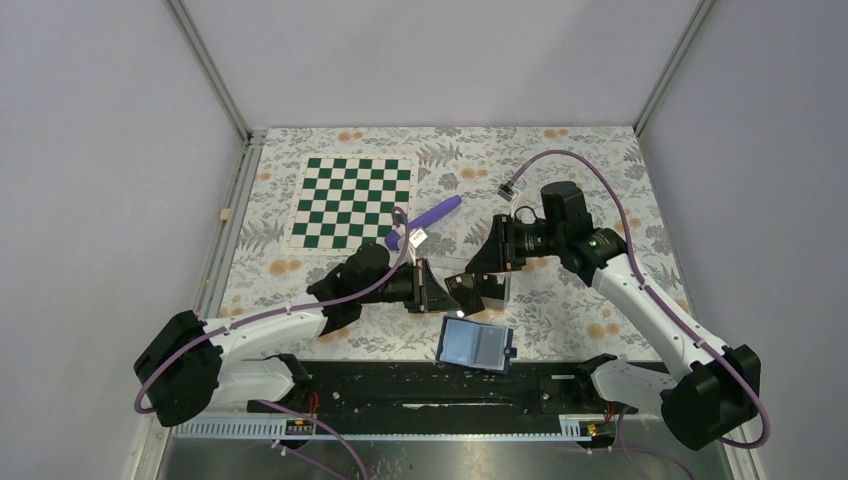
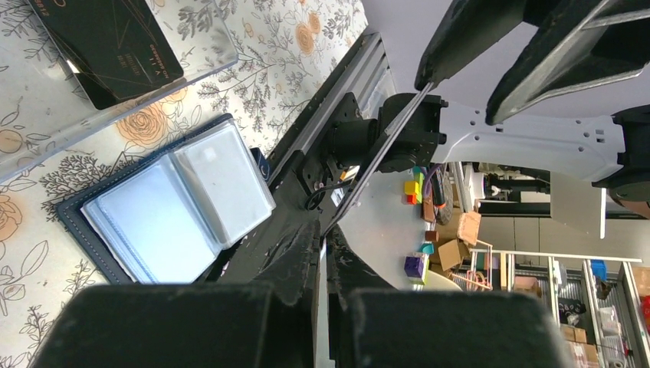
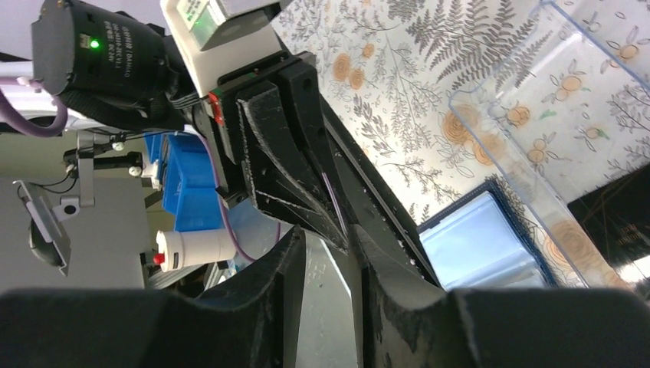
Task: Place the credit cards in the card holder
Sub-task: Place the credit card in the storage box.
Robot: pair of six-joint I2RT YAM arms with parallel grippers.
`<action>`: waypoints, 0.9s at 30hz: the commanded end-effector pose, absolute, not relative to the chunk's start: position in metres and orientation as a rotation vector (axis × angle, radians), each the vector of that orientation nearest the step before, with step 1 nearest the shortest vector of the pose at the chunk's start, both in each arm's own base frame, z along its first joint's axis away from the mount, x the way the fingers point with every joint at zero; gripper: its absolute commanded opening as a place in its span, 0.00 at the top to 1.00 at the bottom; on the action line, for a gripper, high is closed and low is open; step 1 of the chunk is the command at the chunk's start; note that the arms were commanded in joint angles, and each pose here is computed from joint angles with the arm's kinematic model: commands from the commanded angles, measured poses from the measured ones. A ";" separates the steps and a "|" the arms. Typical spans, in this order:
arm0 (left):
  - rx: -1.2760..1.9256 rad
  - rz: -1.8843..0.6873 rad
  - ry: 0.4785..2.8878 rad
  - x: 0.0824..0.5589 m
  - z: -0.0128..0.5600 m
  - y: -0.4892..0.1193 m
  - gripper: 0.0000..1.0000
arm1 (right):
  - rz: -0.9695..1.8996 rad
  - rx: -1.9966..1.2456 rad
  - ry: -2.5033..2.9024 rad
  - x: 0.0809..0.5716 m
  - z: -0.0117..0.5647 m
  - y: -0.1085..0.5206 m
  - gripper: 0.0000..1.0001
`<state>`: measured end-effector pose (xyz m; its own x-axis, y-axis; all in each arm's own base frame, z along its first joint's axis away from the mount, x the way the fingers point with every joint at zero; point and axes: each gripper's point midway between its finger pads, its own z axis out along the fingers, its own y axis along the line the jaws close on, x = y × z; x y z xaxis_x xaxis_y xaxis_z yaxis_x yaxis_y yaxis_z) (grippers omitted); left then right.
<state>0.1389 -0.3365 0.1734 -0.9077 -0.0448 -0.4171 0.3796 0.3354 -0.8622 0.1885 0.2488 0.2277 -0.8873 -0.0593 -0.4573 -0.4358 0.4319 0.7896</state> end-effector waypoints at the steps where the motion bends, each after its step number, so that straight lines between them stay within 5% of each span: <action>1: 0.366 -1.663 2.121 0.142 0.202 -0.346 1.00 | 1.612 -0.567 2.232 0.172 0.246 0.260 0.67; 9: 0.397 -1.718 2.054 0.137 0.213 -0.346 1.00 | 1.685 -0.608 2.243 0.163 0.242 0.261 0.65; 17: 0.382 -1.686 1.986 0.141 0.221 -0.340 1.00 | 1.650 -0.610 2.332 0.154 0.223 0.253 0.80; 27: 0.383 -1.625 1.882 0.143 0.230 -0.326 1.00 | 1.761 -0.660 2.302 0.143 0.226 0.254 0.82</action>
